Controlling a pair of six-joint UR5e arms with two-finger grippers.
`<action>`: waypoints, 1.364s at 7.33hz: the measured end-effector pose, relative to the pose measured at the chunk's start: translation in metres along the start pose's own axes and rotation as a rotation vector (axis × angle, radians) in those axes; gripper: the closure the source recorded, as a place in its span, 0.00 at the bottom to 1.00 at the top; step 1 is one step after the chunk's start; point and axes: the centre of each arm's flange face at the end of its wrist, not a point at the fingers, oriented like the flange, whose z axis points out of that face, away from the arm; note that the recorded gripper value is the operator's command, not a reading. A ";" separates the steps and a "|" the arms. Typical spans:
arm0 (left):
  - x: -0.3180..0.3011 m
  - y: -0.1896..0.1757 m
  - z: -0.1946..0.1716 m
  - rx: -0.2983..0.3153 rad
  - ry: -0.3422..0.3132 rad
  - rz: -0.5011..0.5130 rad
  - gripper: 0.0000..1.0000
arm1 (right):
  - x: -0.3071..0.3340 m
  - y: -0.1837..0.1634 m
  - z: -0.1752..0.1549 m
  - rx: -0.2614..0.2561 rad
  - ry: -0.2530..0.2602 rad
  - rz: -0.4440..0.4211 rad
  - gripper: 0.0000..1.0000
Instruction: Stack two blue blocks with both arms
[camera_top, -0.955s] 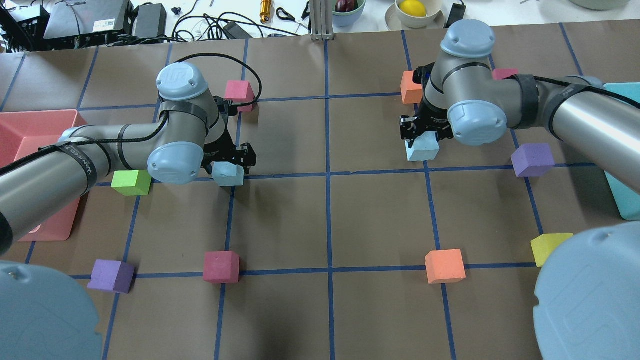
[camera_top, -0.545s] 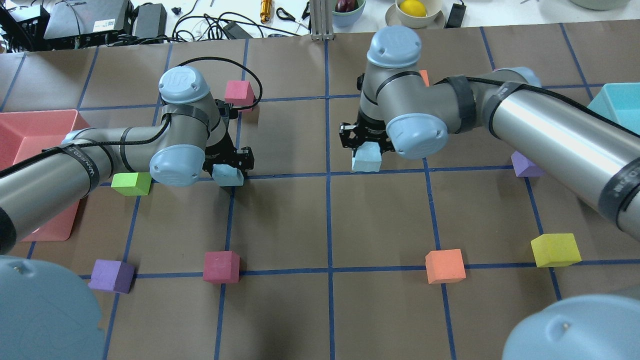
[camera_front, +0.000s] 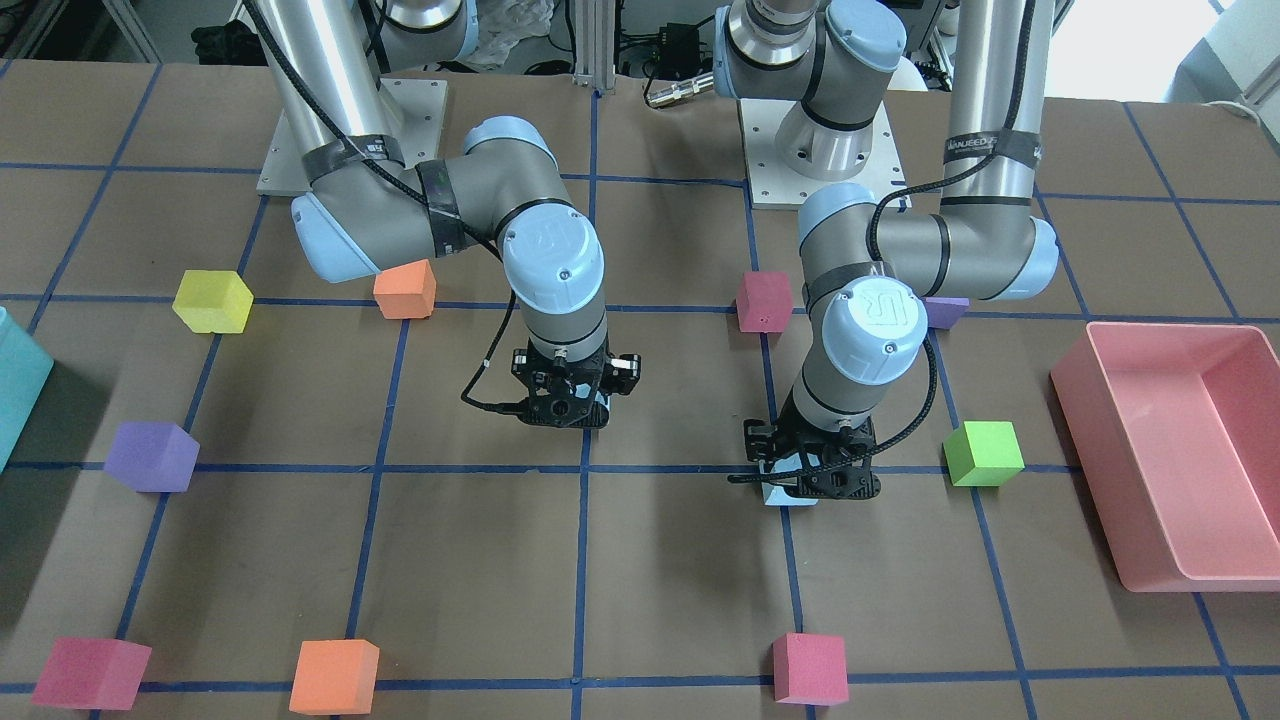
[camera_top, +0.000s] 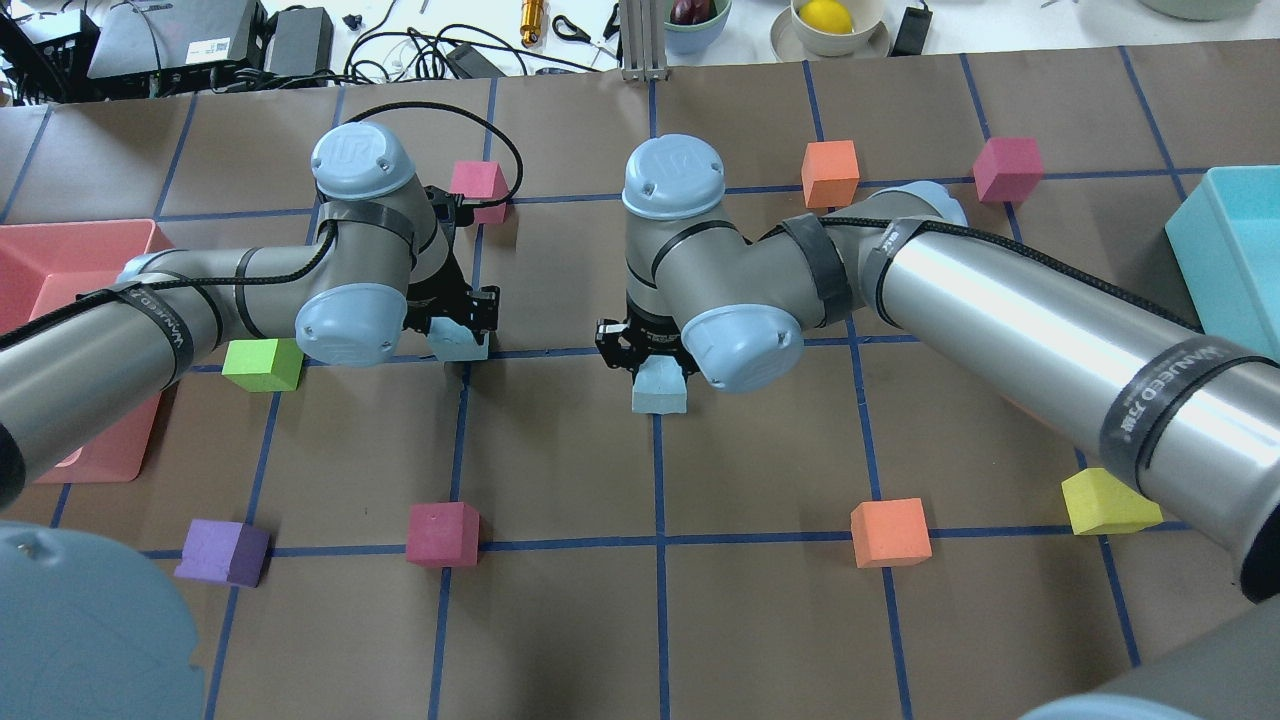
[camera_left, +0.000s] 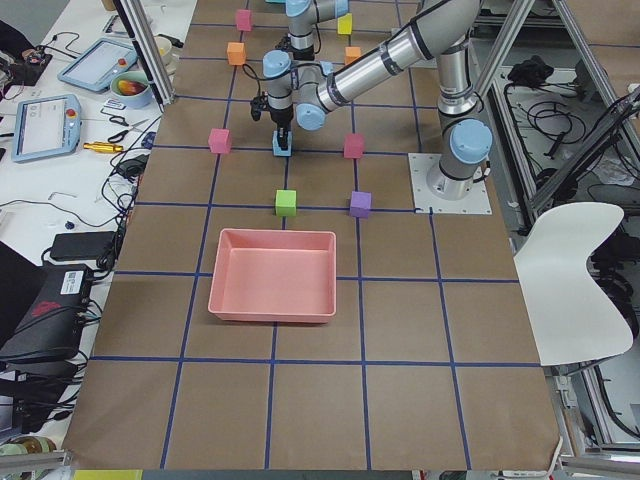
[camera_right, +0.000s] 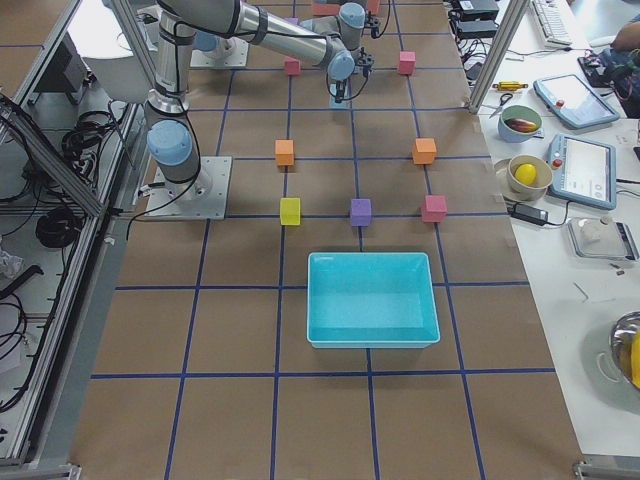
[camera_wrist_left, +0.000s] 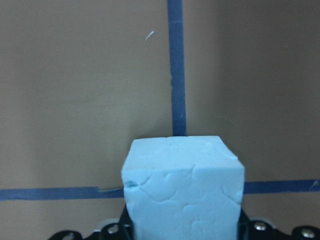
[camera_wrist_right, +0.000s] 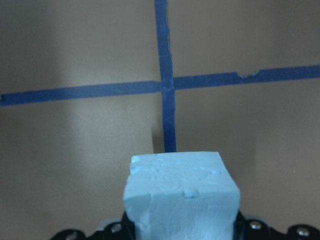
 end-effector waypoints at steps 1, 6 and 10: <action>0.002 -0.002 -0.014 0.010 -0.001 0.002 0.97 | 0.001 0.006 0.008 -0.014 0.007 -0.003 0.60; 0.006 0.046 -0.122 -0.045 0.006 -0.039 0.98 | -0.001 0.013 0.012 -0.029 0.003 -0.004 0.00; 0.032 0.067 -0.142 -0.062 0.011 -0.024 0.99 | 0.016 -0.016 -0.048 0.012 -0.017 0.028 0.00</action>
